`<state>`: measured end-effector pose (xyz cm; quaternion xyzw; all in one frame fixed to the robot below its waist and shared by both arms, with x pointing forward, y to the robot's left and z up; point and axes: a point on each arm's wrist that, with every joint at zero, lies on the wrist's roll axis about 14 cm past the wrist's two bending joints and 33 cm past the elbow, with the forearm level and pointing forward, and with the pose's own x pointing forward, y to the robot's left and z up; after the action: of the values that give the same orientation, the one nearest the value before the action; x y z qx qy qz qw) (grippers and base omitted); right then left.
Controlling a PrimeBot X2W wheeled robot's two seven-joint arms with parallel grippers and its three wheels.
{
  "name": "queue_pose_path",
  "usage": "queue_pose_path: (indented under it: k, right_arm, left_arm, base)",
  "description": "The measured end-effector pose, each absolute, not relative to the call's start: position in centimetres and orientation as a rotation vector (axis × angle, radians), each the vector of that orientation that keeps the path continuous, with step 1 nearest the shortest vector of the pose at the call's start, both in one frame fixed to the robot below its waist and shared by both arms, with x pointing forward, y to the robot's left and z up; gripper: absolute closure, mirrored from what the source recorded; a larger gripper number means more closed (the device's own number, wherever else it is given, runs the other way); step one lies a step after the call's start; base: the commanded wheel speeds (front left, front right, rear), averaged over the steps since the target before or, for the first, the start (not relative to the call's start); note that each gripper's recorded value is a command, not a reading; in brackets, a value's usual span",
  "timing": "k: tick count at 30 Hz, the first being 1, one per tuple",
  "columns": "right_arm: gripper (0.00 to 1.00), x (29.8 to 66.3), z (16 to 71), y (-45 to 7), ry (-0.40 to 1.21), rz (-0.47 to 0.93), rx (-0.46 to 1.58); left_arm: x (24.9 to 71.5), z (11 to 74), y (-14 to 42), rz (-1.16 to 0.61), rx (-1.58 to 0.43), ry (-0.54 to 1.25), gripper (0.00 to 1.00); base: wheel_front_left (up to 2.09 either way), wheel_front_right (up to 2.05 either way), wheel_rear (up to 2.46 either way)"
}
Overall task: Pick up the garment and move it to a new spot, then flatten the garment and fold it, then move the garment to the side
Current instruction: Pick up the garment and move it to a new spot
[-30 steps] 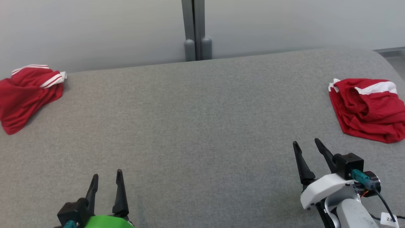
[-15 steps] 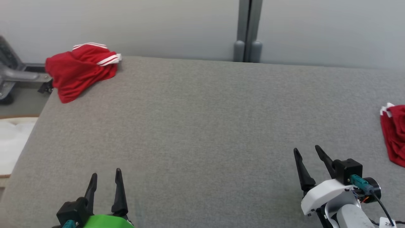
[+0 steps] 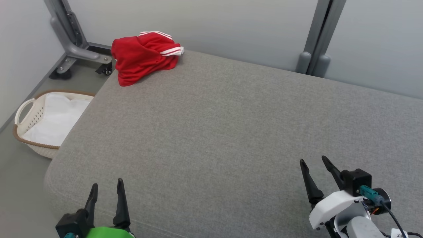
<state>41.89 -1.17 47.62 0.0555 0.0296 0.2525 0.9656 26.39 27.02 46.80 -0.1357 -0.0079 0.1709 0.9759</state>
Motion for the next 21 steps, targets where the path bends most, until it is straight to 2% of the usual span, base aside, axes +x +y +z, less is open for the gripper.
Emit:
queue_pose_path:
  k: [12, 21]
  right_arm:
    - [0.0, 42.8, 47.4, -1.9, 0.054, 0.49, 0.106]
    - [0.0, 45.2, 47.8, -3.0, 0.018, 0.455, 0.076]
  left_arm:
    - [27.9, 48.0, 27.8, 0.345, -0.234, -0.04, 0.0]
    - [35.1, 58.9, 32.5, 0.276, -0.004, -0.282, 0.0]
  base:
    - [0.0, 0.0, 0.0]
    - [0.0, 0.0, 0.0]
